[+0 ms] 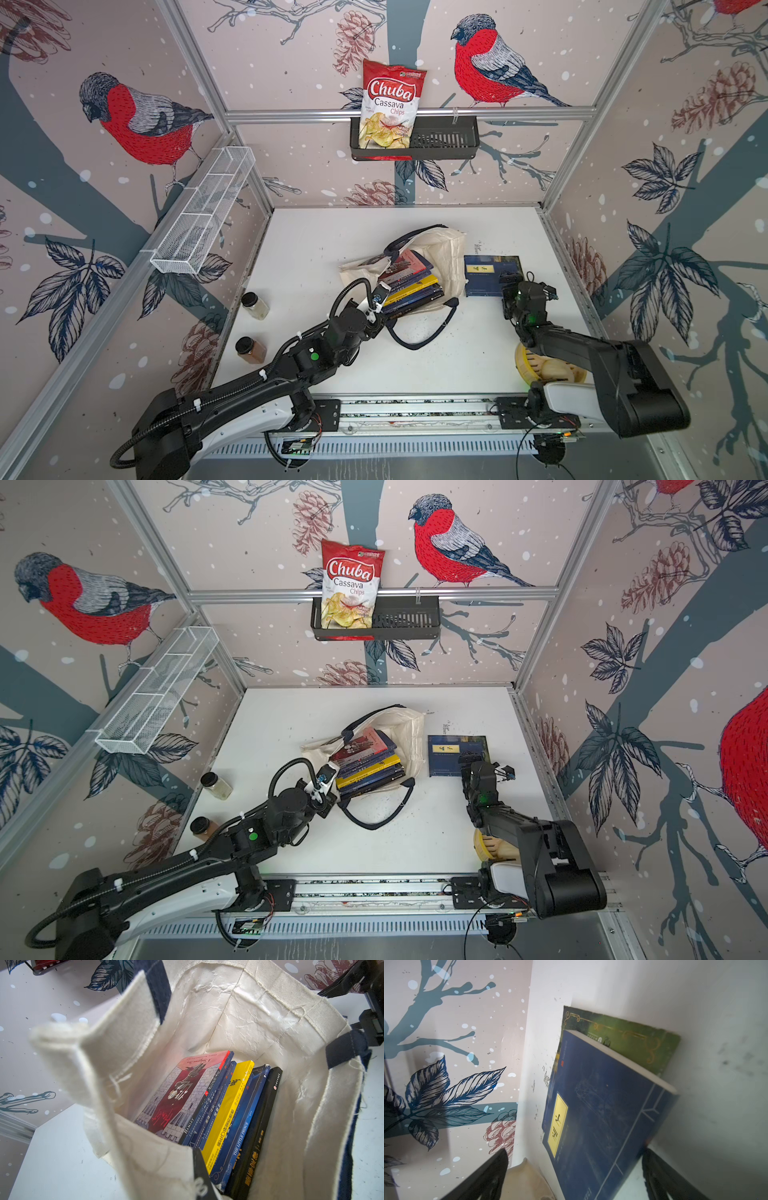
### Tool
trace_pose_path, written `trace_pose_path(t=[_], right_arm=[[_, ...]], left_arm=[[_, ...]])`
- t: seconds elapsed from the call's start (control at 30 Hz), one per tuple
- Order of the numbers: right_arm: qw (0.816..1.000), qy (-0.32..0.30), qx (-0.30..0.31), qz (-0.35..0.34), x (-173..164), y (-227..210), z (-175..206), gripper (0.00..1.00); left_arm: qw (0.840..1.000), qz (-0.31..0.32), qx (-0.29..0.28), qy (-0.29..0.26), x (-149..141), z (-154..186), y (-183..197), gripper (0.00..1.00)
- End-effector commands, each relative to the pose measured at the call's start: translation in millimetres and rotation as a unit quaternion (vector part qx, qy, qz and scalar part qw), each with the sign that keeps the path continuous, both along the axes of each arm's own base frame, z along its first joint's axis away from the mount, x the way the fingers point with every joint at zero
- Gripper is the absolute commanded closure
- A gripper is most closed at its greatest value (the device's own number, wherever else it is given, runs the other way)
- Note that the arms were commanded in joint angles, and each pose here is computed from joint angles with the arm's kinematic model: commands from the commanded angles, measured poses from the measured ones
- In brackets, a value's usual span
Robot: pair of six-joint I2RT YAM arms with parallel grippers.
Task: Take out the books from the canvas bag
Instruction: Place the book on the book, then pick up the book from the canvas bag.
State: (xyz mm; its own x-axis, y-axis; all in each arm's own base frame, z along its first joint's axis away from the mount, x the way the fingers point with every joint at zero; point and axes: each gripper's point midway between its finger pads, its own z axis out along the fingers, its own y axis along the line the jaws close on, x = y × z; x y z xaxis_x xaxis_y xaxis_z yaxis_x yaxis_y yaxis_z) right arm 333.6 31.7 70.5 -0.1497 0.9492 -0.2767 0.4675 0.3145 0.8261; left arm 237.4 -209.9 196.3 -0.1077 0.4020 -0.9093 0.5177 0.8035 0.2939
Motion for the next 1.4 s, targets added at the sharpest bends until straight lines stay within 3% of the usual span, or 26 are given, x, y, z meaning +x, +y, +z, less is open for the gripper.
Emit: trace_pose_path(t=[0.0, 0.3, 0.5, 0.63, 0.8, 1.1, 1.37], right_arm=[[0.997, 0.062, -0.022, -0.029, -22, -14, -16, 0.00], [0.995, -0.010, -0.074, 0.070, -28, 39, 61, 0.00], [0.973, -0.092, -0.095, 0.190, -48, 126, 132, 0.02], [0.959, -0.129, -0.074, 0.240, -72, 172, 154, 0.10], [0.944, -0.132, -0.069, 0.296, -85, 221, 157, 0.13], [0.915, -0.111, -0.074, 0.382, -62, 293, 128, 0.23], [0.908, -0.070, -0.037, 0.411, -48, 325, 98, 0.27]], left_arm=[[0.999, -0.021, -0.039, -0.028, -1, 24, -11, 1.00], [0.995, -0.079, -0.019, -0.051, -15, 15, -19, 1.00], [0.996, -0.074, 0.010, -0.047, -13, 3, -18, 1.00], [0.996, -0.077, 0.009, -0.047, -14, 2, -19, 1.00], [0.996, -0.079, 0.008, -0.050, -14, 3, -19, 1.00], [0.995, -0.086, 0.007, -0.056, -17, 5, -20, 1.00], [0.994, -0.088, 0.007, -0.060, -18, 7, -20, 1.00]])
